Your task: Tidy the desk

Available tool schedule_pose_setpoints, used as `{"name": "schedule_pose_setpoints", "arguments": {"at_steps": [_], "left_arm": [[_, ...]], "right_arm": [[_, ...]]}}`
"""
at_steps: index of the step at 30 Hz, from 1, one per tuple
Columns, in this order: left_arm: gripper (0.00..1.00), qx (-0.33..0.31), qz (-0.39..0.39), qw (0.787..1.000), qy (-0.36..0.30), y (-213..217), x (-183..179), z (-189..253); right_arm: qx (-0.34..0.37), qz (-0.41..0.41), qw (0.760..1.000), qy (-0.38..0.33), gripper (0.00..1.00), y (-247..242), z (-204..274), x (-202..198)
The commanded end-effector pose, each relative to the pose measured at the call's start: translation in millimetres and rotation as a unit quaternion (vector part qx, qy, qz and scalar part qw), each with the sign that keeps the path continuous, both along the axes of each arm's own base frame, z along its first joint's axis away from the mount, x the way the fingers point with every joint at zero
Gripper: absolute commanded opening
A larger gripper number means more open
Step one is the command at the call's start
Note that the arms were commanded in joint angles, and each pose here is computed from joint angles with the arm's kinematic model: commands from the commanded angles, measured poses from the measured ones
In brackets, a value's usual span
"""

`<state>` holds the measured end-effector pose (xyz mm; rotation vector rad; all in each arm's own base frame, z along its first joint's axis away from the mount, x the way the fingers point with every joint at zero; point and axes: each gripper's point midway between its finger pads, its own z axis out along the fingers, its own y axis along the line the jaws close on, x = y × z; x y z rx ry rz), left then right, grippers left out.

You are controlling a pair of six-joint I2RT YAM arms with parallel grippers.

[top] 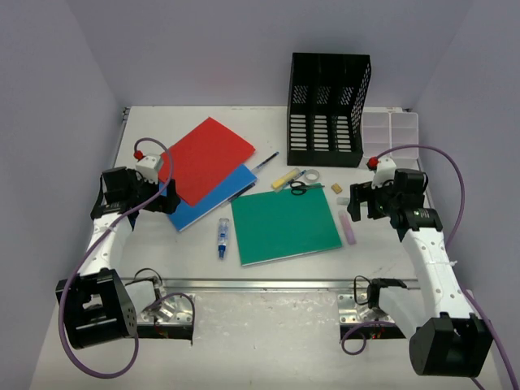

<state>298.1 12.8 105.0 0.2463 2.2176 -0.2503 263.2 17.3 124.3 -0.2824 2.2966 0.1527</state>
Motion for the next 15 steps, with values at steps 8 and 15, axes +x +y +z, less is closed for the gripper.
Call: {"name": "schedule_pose_setpoints", "arguments": {"at_steps": [8, 15], "left_arm": [[1.0, -0.016, -0.016, 1.0, -0.019, -8.2, 9.2, 13.0], [1.0, -0.043, 0.001, 0.999, -0.005, -7.8, 20.8, 18.4]], "right_arm": [[0.029, 0.024, 0.999, 0.013, 0.99, 13.7, -0.6, -0.2], [0.085, 0.081, 0.992, 0.053, 0.98, 60.6, 3.5, 5.4]]}}
